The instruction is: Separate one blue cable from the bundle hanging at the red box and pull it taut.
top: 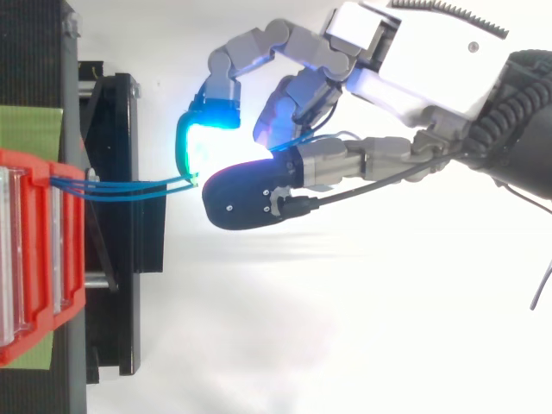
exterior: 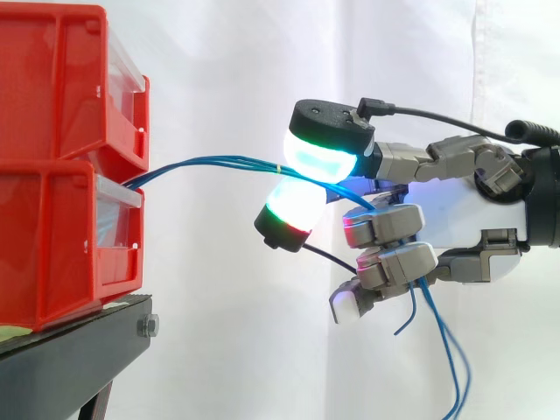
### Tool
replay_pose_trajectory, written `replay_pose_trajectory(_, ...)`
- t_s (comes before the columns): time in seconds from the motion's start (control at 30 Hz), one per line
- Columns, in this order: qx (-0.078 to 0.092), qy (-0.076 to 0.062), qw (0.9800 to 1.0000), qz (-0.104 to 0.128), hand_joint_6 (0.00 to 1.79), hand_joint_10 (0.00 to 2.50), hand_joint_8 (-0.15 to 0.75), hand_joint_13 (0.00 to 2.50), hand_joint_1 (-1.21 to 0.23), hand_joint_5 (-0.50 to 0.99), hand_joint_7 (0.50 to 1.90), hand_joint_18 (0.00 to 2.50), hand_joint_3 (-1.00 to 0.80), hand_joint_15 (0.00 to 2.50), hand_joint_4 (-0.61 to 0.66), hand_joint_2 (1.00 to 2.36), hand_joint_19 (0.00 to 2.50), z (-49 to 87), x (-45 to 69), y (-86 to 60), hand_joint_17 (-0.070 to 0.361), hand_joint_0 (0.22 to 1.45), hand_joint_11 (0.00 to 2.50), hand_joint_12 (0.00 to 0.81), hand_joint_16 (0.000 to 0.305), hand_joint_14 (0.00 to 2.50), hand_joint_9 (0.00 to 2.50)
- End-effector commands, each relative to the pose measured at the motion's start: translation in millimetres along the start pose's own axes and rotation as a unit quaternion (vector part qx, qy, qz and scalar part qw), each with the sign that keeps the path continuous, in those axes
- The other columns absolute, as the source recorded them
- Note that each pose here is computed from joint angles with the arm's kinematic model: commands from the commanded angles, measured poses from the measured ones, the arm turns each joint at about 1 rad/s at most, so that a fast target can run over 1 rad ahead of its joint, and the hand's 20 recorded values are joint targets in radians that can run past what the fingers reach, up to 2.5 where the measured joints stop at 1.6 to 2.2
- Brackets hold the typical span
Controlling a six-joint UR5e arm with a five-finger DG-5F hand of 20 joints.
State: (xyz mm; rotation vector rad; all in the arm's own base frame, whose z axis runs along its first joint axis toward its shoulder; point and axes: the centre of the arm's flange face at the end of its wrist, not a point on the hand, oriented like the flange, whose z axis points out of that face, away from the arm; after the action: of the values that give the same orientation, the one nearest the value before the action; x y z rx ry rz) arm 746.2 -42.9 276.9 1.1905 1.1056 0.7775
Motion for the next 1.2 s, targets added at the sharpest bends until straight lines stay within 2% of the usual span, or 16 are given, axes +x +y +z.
replay_pose_trajectory(0.0,0.0,0.001,1.0,0.0,0.91,0.59,0.072,1.1,-0.84,-0.25,1.07,0.64,-0.46,1.57,-0.13,1.0,0.76,-0.2,1.3,-0.2,0.091,0.86,1.71,0.278,0.04,0.61,1.02)
replay_pose_trajectory(0.1,0.0,0.0,1.0,0.0,0.91,0.57,0.066,1.06,-0.86,-0.26,1.06,0.63,-0.48,1.55,-0.13,1.0,0.74,0.0,-0.1,0.6,0.09,0.86,1.72,0.283,0.04,0.68,0.98)
replay_pose_trajectory(0.17,0.001,0.0,1.0,-0.001,0.9,0.54,0.073,1.03,-0.89,-0.27,1.06,0.63,-0.5,1.63,-0.14,1.0,0.69,-0.1,0.2,-1.2,0.093,0.85,1.7,0.279,0.041,0.48,0.92)
replay_pose_trajectory(0.43,0.0,0.0,1.0,0.001,0.87,0.42,0.069,1.03,-0.96,-0.28,1.04,0.63,-0.5,1.74,-0.16,1.0,0.58,0.2,0.2,-0.5,0.099,0.79,1.72,0.284,0.044,0.2,0.83)
replay_pose_trajectory(0.77,0.0,0.0,1.0,0.001,0.86,0.41,0.083,1.02,-0.99,-0.28,1.01,0.61,-0.5,1.7,-0.15,1.0,0.6,0.2,0.2,-0.5,0.099,0.74,1.71,0.286,0.044,0.21,0.81)
replay_pose_trajectory(0.9,0.0,0.0,1.0,0.001,0.87,0.83,0.095,1.05,-0.91,-0.27,0.99,0.67,-0.5,1.55,-0.12,1.0,0.7,0.2,0.2,-0.5,0.096,0.68,1.6,0.284,0.043,0.69,0.87)
replay_pose_trajectory(1.03,0.0,0.0,1.0,0.002,0.87,0.94,0.118,1.06,-0.87,-0.26,0.97,0.71,-0.5,1.44,-0.09,1.0,0.76,-0.2,-0.1,0.0,0.098,0.58,1.56,0.283,0.043,0.95,0.9)
replay_pose_trajectory(1.07,-0.001,0.0,1.0,0.002,0.87,1.02,0.142,1.05,-0.85,-0.26,0.95,0.74,-0.5,1.34,-0.08,1.0,0.78,0.1,-0.1,0.7,0.102,0.54,1.51,0.292,0.045,1.15,0.91)
replay_pose_trajectory(1.17,0.0,0.0,1.0,0.002,0.87,1.12,0.153,1.06,-0.84,-0.26,0.93,0.76,-0.5,1.27,-0.06,1.0,0.79,0.3,0.3,-0.4,0.108,0.51,1.45,0.302,0.048,1.28,0.92)
